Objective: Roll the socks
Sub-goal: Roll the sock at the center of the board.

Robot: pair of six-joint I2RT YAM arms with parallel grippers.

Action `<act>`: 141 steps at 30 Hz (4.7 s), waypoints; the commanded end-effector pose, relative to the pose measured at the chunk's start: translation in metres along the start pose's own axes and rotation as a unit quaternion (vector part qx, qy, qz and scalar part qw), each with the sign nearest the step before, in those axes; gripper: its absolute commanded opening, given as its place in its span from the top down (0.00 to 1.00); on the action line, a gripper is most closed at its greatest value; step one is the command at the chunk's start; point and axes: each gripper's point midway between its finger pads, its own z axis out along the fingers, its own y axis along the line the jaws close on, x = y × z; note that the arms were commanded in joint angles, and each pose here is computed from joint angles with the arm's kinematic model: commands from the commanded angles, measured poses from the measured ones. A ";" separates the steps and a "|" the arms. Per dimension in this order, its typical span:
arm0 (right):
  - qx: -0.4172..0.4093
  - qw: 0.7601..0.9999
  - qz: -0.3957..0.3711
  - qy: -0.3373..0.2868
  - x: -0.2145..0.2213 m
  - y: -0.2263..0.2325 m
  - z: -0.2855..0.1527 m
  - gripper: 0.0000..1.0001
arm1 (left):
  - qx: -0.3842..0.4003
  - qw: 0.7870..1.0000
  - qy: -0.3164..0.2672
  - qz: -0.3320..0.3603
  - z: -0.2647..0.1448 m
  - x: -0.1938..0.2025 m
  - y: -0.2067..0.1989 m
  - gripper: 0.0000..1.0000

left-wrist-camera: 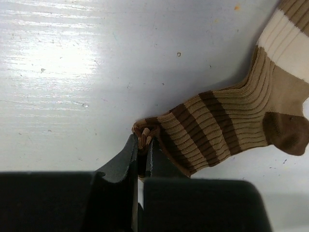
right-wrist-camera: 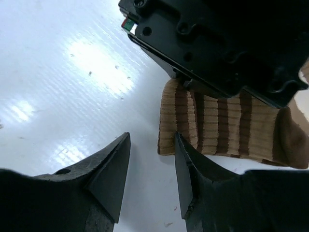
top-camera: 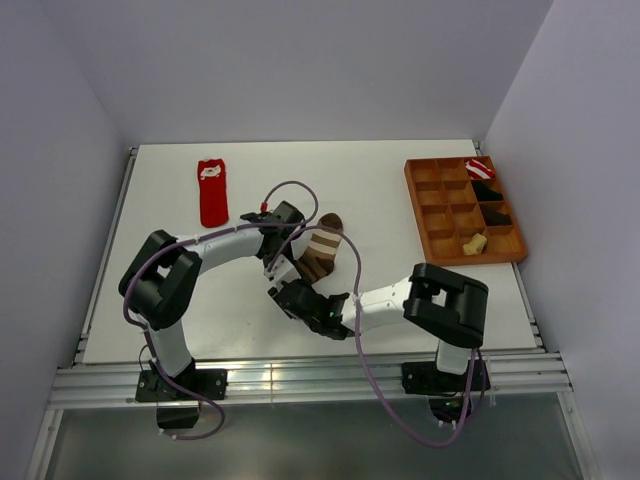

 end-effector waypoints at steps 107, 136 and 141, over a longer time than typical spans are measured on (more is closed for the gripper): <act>-0.252 0.873 0.403 0.114 0.026 -0.052 0.009 0.68 | 0.072 0.982 -0.086 -0.150 0.017 0.022 0.056 0.98; 0.051 0.997 -0.025 -0.046 -0.046 0.002 -0.010 0.46 | -0.026 1.000 0.009 0.010 0.011 0.020 0.043 0.99; 0.073 0.996 -0.047 -0.025 -0.035 0.004 0.005 0.46 | -0.024 1.000 0.010 0.013 0.010 0.021 0.041 0.99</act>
